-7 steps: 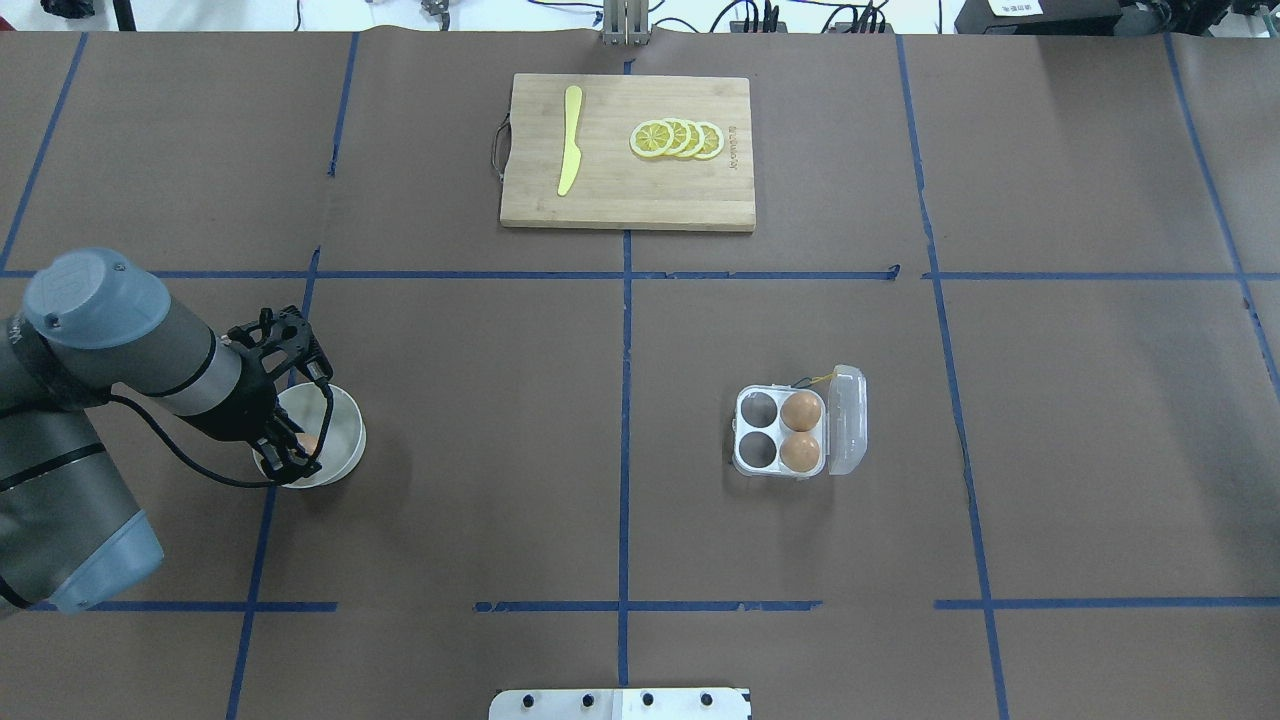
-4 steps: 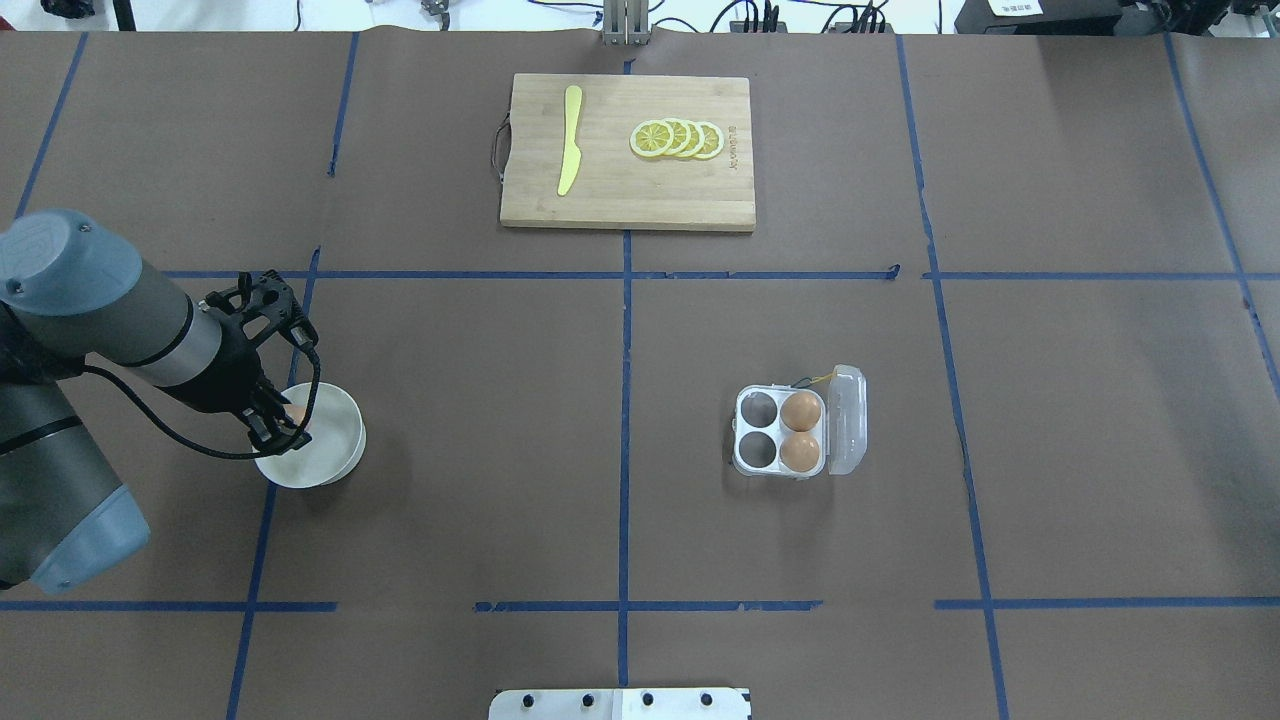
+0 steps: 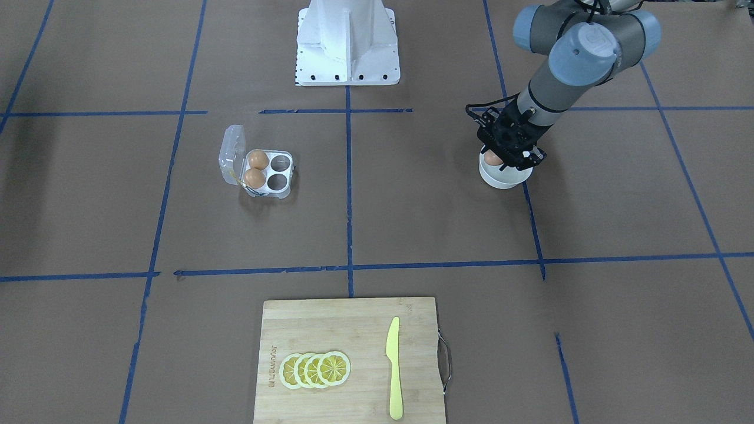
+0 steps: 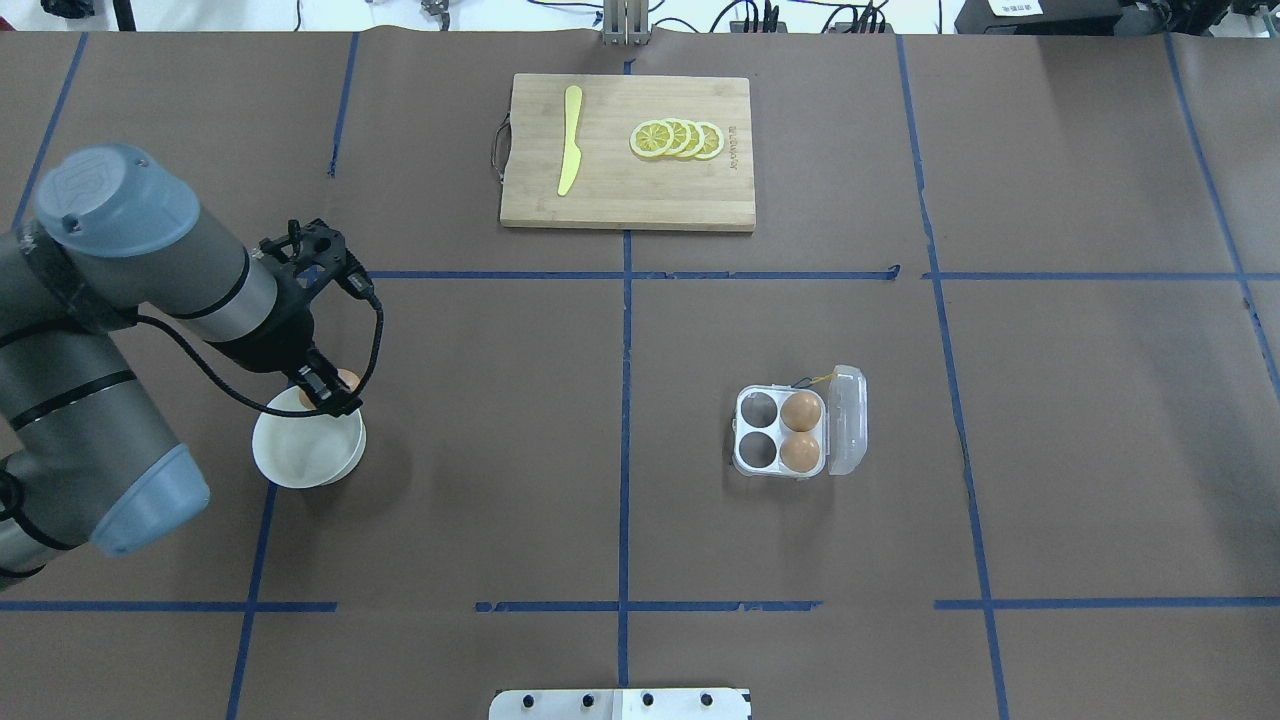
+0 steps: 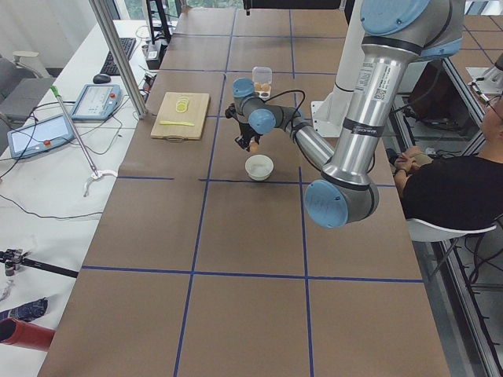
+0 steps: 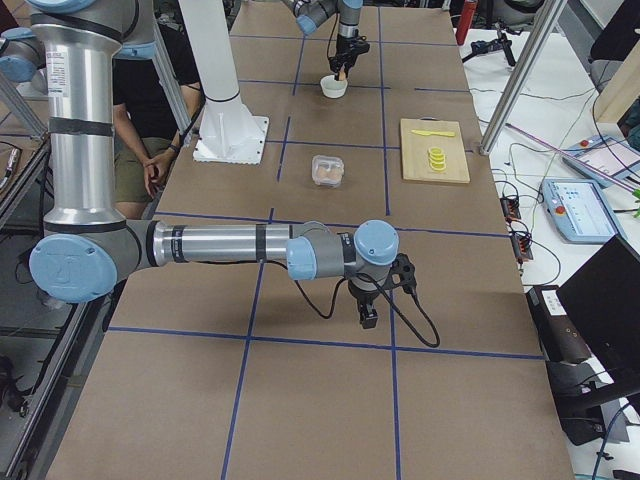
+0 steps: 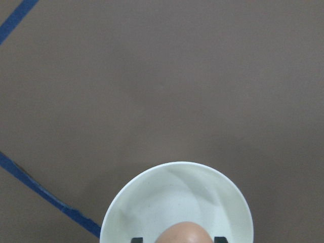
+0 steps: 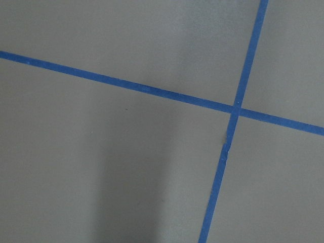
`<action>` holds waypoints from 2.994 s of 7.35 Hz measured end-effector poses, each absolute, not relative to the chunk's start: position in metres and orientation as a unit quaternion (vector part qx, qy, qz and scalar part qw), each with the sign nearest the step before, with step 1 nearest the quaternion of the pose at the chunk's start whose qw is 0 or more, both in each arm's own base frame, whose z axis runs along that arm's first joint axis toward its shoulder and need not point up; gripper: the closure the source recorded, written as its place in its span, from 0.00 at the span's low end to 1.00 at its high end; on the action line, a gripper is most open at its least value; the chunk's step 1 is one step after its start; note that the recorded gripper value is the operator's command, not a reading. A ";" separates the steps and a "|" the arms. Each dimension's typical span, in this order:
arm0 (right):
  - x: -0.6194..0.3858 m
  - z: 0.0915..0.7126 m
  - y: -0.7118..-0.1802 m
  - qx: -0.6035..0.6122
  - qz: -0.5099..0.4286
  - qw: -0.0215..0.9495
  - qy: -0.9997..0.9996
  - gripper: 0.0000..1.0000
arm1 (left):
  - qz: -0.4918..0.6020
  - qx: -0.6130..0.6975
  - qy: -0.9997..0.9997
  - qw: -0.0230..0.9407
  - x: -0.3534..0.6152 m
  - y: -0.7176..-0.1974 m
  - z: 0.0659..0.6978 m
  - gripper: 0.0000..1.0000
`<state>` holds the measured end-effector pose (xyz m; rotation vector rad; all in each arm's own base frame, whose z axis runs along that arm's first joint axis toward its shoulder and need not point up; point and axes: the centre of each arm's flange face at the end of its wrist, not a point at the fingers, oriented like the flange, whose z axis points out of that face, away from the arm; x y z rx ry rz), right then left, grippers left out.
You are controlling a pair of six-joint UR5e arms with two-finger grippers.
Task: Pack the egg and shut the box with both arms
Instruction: 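Lift the egg out of the bowl and carry it toward the carton, then lower the egg into the empty carton cup and open the left gripper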
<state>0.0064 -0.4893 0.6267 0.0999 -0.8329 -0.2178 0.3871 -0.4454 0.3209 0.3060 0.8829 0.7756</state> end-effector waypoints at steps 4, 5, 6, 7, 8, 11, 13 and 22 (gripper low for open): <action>0.006 0.625 -0.489 0.050 -0.108 0.905 -0.409 0.00 | 0.261 0.097 0.481 0.831 0.485 -0.449 0.213 1.00; 0.006 0.625 -0.489 0.051 -0.109 0.905 -0.409 0.00 | 0.230 0.080 0.510 0.825 0.518 -0.440 0.193 1.00; 0.006 0.624 -0.489 0.052 -0.109 0.904 -0.409 0.00 | 0.194 0.057 0.540 0.817 0.552 -0.431 0.172 1.00; 0.005 0.623 -0.489 0.052 -0.108 0.904 -0.411 0.00 | 0.160 0.038 0.556 0.815 0.583 -0.422 0.150 1.00; 0.005 0.622 -0.489 0.051 -0.107 0.902 -0.416 0.00 | 0.123 0.030 0.563 0.817 0.610 -0.412 0.127 1.00; 0.003 0.621 -0.487 0.048 -0.105 0.898 -0.425 0.00 | 0.040 0.029 0.583 0.811 0.664 -0.399 0.094 1.00; 0.003 0.621 -0.485 0.047 -0.104 0.894 -0.434 0.00 | 0.022 0.037 0.586 0.809 0.679 -0.404 0.086 1.00; 0.002 0.620 -0.485 0.046 -0.104 0.892 -0.438 0.00 | 0.014 0.057 0.582 0.811 0.693 -0.397 0.085 0.01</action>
